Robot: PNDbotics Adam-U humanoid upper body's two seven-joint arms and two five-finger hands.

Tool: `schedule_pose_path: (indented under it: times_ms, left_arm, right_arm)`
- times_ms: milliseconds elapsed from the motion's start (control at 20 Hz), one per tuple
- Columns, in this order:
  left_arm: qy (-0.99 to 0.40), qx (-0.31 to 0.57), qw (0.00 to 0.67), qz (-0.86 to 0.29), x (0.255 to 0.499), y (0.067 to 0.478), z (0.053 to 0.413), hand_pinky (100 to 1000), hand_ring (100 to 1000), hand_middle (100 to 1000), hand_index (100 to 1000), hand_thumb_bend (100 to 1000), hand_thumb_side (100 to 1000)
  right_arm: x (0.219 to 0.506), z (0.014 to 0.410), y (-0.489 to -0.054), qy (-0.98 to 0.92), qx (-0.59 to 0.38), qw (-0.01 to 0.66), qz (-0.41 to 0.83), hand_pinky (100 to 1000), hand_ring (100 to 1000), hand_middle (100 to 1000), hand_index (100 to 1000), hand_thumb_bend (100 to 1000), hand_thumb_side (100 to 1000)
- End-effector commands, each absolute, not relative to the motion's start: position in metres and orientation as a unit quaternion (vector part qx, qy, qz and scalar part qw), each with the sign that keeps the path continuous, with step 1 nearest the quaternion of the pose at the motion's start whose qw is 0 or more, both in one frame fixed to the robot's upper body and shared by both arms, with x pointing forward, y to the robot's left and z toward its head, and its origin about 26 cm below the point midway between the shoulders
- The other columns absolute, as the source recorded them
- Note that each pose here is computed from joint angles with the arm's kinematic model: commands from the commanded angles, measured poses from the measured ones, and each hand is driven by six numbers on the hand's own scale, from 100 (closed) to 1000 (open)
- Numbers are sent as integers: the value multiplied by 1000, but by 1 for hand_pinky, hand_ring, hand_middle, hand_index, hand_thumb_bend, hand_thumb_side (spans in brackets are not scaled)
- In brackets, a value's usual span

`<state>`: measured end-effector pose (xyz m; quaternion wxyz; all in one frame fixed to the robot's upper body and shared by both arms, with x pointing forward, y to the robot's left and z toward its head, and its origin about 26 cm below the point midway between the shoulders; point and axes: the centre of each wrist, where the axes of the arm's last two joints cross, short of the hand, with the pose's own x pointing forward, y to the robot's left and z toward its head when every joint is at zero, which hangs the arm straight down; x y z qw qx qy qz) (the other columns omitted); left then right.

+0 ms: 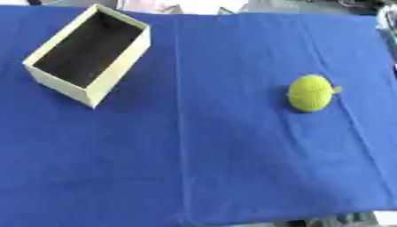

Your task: Pick up objects on the table and place them in the box.

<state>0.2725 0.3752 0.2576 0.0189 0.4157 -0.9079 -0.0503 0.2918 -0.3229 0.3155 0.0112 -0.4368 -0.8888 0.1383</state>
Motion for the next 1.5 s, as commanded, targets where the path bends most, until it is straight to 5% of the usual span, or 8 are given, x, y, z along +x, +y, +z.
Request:
schedule_pose_path:
  times_ms: [50,750,950,1000,1150,1350,1500]
  left_arm:
    - [-908,415,-4,-52,269,377,270,774,657,672,702,523,293]
    - [-908,416,0,-50,268,378,268,776,651,667,700,510,298]
    - [-906,419,2,-52,268,378,267,777,649,665,699,506,300]
    - [-906,420,3,-53,268,379,267,778,648,665,699,505,301]
    - [-904,423,6,-54,267,379,266,779,647,664,699,504,302]
    - [-904,424,7,-55,267,379,266,779,646,663,699,486,316]
    - [-904,424,8,-57,267,379,266,779,646,663,699,478,325]
  right_arm:
    - [286,327,-325,-884,-443,-7,149,768,721,581,670,100,543]
    - [286,324,-326,-880,-445,11,164,772,732,590,682,100,562]
    - [285,319,-329,-865,-457,39,204,812,770,629,742,100,648]
    - [284,318,-330,-861,-456,51,220,828,780,645,768,100,553]
    - [283,317,-333,-853,-447,79,257,846,793,688,809,100,633]
    - [281,315,-337,-819,-451,116,334,921,865,782,896,100,519]
    - [281,313,-338,-776,-445,159,418,941,891,804,905,100,520]
